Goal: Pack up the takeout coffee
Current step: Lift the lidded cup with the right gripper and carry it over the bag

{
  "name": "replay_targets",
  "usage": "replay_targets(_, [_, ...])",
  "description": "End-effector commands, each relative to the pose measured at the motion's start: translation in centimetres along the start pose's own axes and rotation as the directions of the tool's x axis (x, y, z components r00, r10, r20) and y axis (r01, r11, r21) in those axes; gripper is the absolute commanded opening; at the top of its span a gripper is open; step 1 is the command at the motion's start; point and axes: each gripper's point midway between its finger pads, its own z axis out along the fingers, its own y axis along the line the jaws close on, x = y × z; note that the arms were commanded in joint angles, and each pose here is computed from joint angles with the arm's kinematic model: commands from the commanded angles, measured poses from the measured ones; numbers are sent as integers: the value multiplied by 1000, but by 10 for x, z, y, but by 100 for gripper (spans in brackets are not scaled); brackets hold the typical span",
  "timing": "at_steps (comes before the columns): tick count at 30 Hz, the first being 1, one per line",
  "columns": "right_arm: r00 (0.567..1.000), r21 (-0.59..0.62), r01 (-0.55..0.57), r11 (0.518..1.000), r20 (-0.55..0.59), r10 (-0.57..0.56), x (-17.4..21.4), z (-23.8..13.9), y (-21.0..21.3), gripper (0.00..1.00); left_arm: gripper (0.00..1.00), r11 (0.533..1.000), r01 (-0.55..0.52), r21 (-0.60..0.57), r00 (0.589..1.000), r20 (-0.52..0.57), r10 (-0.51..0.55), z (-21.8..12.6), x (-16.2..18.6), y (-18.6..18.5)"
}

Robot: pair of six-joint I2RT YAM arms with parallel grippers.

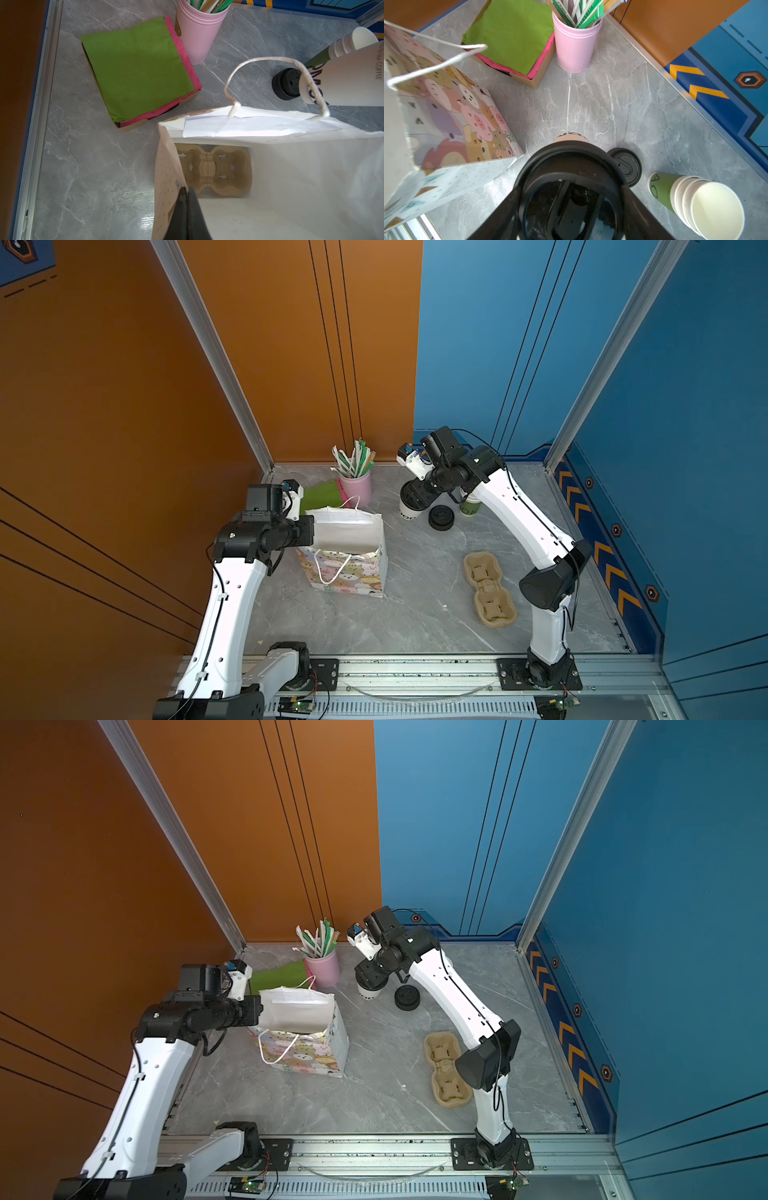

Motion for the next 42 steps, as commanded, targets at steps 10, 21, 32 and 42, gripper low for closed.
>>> replay_targets(10, [987,-58,22,998,158,-13,-28,-77,38,66,0,999,-1,53,1000,-15,2,7,3,-11])
replay_targets(21, [967,-73,73,995,248,-53,-41,-113,64,66,0,993,-15,117,1000,0,15,9,-1,-24])
replay_targets(32, [947,-81,125,989,308,-94,-49,-137,89,66,0,986,-18,165,1000,17,16,10,-5,-36])
replay_targets(42, [941,-142,190,971,309,-139,-51,-131,128,66,0,982,-32,186,999,30,27,12,-9,-44])
